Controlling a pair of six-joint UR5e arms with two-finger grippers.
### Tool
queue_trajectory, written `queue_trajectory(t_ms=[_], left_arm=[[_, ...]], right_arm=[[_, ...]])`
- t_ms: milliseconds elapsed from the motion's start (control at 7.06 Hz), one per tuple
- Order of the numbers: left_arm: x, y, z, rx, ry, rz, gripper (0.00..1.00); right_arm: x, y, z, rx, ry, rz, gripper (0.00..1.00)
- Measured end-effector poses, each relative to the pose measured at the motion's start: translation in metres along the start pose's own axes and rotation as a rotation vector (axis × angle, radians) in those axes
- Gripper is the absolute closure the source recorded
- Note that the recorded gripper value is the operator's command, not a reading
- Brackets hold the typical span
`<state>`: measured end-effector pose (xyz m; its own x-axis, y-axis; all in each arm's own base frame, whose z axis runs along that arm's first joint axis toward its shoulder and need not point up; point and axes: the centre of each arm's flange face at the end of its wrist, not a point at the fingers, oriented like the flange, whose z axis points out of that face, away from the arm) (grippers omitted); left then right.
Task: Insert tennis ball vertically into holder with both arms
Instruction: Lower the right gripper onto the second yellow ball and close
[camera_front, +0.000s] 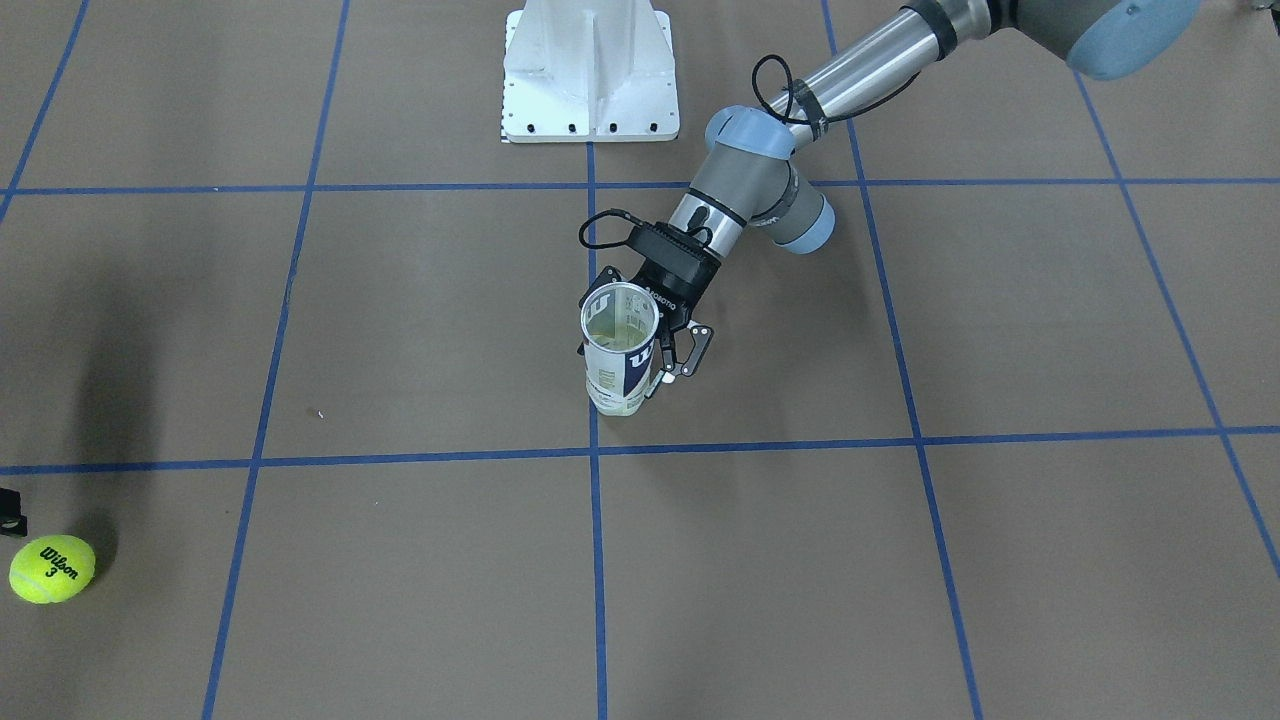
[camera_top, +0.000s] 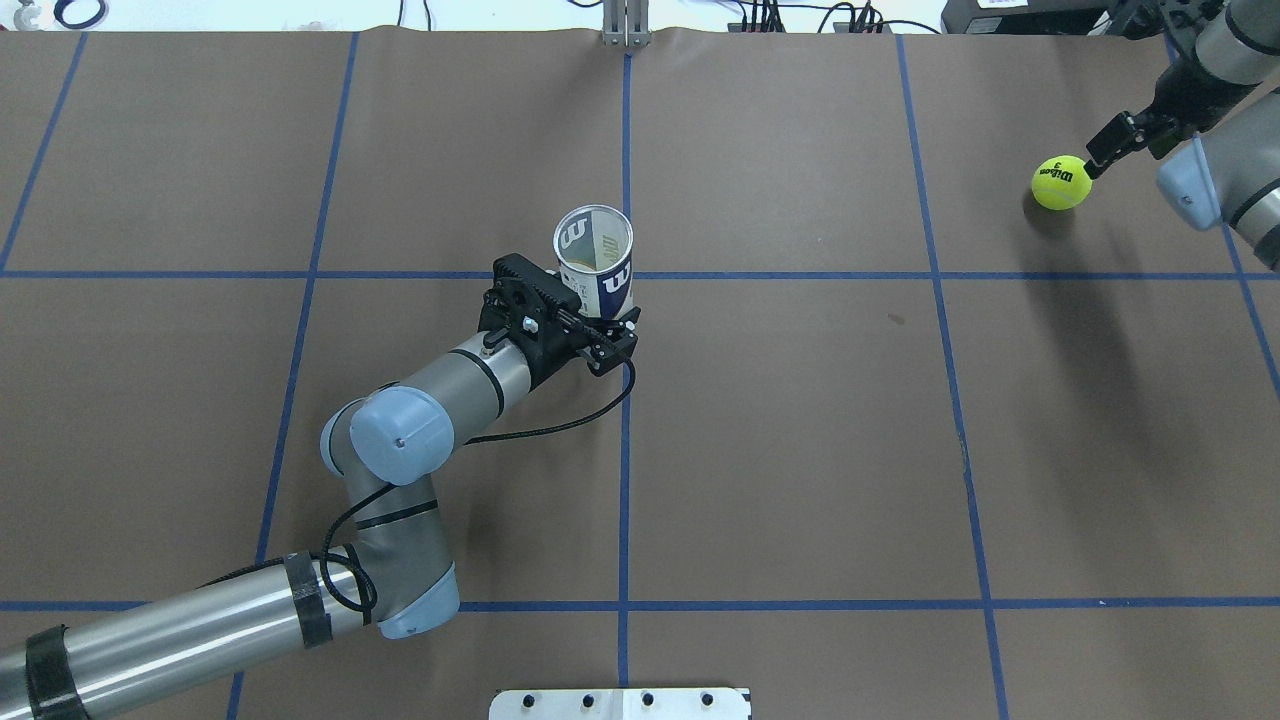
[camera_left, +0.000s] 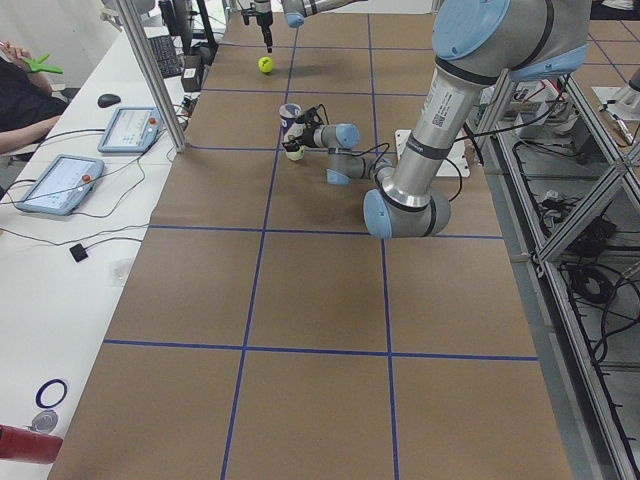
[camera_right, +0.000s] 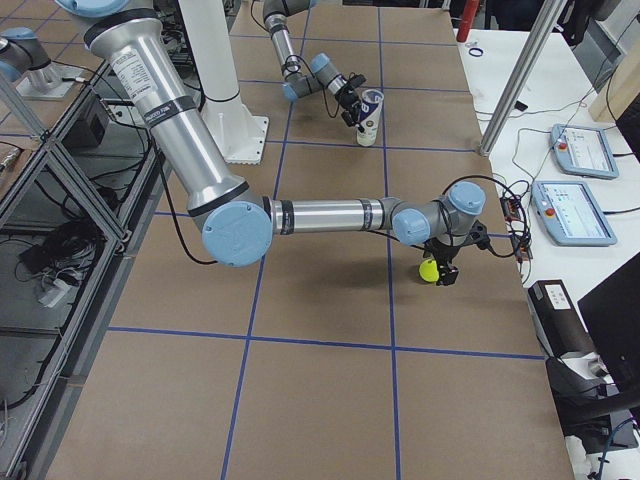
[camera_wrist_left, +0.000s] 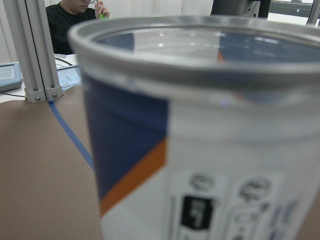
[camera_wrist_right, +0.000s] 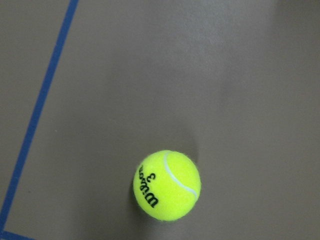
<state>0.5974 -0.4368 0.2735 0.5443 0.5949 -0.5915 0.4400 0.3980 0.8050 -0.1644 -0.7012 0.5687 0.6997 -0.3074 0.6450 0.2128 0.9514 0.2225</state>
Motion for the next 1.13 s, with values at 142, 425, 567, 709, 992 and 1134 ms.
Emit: queue_trajectory(t_ms=[142,425,567,709,992,1134], left_arm=[[-0.001,0.0,0.0,0.0,-0.001,0.001,0.01],[-0.002,0.0,0.0,-0.001,-0.003,0.003,0.01],[-0.002,0.0,0.001,-0.002,-0.004,0.003,0.01],[-0.002,0.0,0.001,-0.002,-0.004,0.003,0.01],[-0.003,0.001,0.0,-0.002,-0.005,0.004,0.01],[-0.003,0.001,0.001,-0.002,-0.005,0.003,0.01]], right_arm=[[-0.007,-0.002,0.007,-0.006,0.0,-0.013,0.02],[-0.022,-0.01,0.017,-0.014,0.007,-0.03,0.02],[-0.027,-0.016,0.019,-0.016,0.013,-0.036,0.02],[-0.031,-0.022,0.021,-0.019,0.022,-0.039,0.02],[-0.025,-0.026,0.034,-0.02,0.044,-0.043,0.02],[-0.022,-0.027,0.041,-0.018,0.051,-0.047,0.02]])
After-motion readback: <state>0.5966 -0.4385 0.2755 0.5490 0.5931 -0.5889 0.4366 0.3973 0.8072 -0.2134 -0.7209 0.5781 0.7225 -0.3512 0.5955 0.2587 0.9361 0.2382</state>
